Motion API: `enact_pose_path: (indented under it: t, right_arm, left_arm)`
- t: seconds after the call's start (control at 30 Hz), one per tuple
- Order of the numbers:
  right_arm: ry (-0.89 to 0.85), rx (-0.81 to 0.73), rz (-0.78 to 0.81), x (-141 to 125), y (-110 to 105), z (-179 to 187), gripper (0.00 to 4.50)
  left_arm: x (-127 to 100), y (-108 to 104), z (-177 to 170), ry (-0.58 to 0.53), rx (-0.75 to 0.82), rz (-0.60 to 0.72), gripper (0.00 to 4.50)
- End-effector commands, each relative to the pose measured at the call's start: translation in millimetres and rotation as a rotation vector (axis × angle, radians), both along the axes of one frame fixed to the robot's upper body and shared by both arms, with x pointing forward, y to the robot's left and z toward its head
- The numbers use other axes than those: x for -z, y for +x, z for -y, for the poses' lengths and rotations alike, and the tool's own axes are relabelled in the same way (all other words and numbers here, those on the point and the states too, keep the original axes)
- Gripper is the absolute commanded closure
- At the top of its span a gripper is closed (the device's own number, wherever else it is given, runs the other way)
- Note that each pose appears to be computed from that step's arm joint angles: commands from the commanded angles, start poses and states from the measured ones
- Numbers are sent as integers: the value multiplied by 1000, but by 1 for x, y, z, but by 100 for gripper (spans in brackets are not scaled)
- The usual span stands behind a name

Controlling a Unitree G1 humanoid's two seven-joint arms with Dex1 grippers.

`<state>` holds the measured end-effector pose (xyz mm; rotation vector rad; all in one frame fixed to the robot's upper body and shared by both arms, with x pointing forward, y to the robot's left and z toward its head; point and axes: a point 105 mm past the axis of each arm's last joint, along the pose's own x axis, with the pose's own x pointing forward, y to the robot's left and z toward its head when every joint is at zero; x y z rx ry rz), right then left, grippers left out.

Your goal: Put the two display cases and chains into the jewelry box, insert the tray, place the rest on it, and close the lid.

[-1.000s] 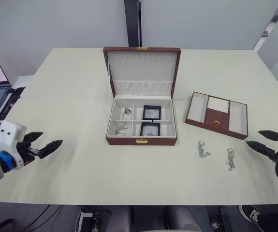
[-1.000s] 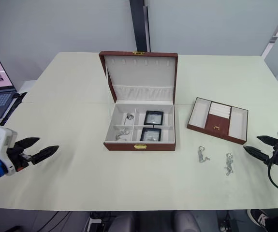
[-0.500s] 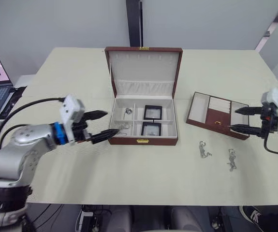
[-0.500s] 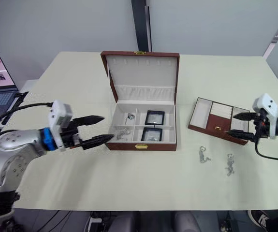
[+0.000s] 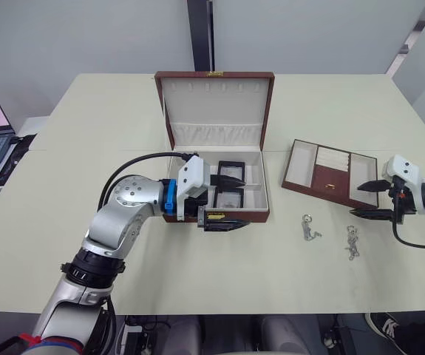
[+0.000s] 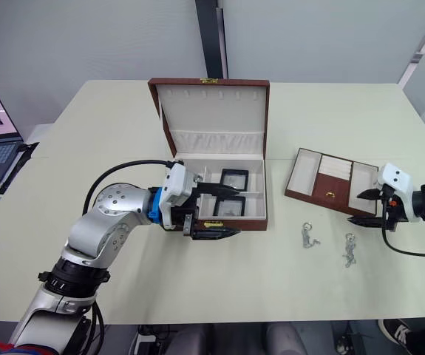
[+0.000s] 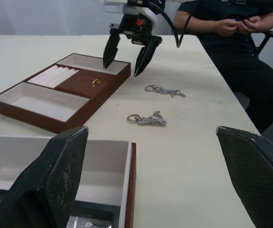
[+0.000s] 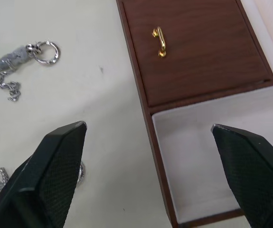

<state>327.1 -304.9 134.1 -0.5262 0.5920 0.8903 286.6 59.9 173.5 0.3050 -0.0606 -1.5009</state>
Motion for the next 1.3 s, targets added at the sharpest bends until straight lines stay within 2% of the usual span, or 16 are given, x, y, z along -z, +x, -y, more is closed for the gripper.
enact_pose_path:
  t: [0.03,0.1,0.2,0.3,0.4,0.67,0.83,1.0,1.3]
  right_arm:
    - [-47,2,27,5,5,2,0]
    - [-47,10,33,8,6,2,0]
    - [-42,15,34,11,7,2,62]
    - [-35,17,40,12,9,1,167]
    - [-20,15,57,9,11,-2,253]
    - [-9,16,66,5,13,-1,444]
    - [-3,15,79,0,13,-1,447]
    - [13,7,108,-17,6,0,447]
    - [-7,-94,100,-59,-40,-23,447]
  left_arm:
    - [-6,-3,11,-4,52,68,2]
    - [-6,-2,12,-6,54,78,2]
    - [-6,-1,13,-10,51,92,0]
    - [-4,1,15,-9,40,107,0]
    - [-5,3,15,-19,30,111,0]
    - [-6,3,15,-34,16,106,0]
    - [-6,3,14,-39,9,107,0]
    - [-7,3,8,-49,-24,111,0]
    - [-1,2,-24,-66,-172,85,0]
